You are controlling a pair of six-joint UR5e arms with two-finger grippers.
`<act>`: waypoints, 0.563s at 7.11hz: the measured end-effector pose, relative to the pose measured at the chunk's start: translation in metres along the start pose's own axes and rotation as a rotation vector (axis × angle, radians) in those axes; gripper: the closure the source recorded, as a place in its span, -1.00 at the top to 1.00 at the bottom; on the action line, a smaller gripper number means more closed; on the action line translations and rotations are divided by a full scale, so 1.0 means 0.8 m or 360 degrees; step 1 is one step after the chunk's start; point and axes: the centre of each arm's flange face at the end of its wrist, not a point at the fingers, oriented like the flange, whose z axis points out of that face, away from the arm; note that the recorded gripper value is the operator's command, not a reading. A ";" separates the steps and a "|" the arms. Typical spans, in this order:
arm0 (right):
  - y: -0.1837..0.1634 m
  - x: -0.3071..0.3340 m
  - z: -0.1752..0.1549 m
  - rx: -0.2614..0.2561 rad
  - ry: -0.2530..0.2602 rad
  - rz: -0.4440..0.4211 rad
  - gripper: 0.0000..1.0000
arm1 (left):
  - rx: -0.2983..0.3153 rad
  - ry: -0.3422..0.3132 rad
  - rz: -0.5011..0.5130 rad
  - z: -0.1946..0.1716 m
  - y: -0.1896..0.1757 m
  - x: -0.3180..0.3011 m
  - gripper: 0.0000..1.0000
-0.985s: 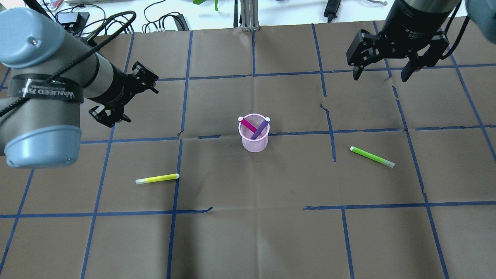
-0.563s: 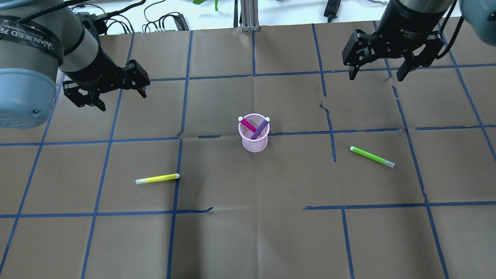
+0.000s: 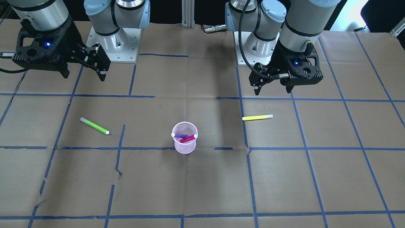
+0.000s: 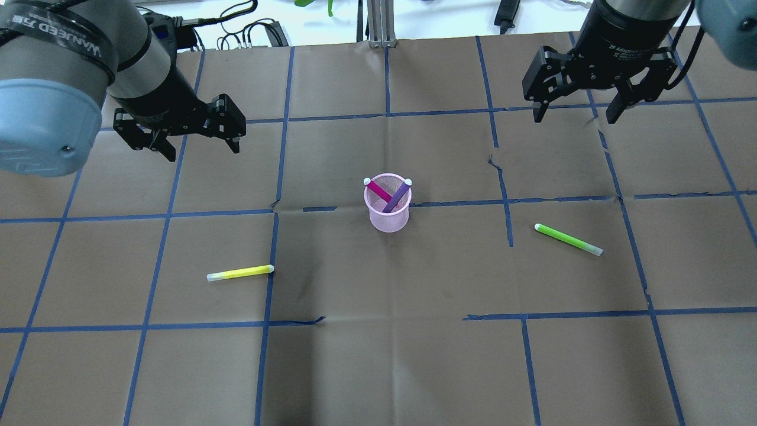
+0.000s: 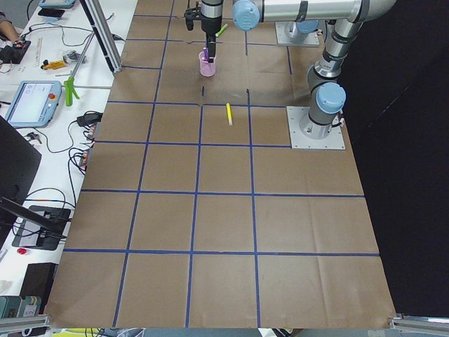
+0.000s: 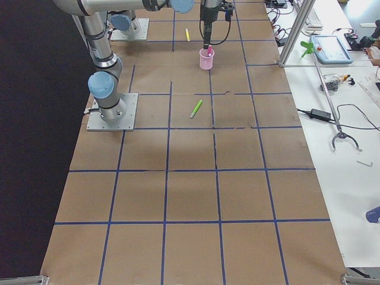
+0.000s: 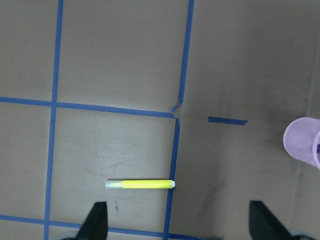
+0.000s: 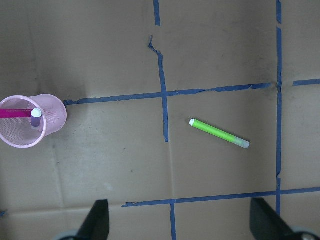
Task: Insert purple and pink pens into pink cup
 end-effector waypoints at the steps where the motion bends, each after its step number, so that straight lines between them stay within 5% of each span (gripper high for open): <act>1: 0.001 0.000 -0.002 0.0006 0.0000 0.0000 1.00 | -0.0002 0.0001 0.0016 -0.010 0.002 0.005 0.96; 4: 0.002 0.000 -0.004 0.0012 -0.0001 0.0000 1.00 | -0.0026 -0.0002 0.0030 -0.021 0.009 0.004 0.96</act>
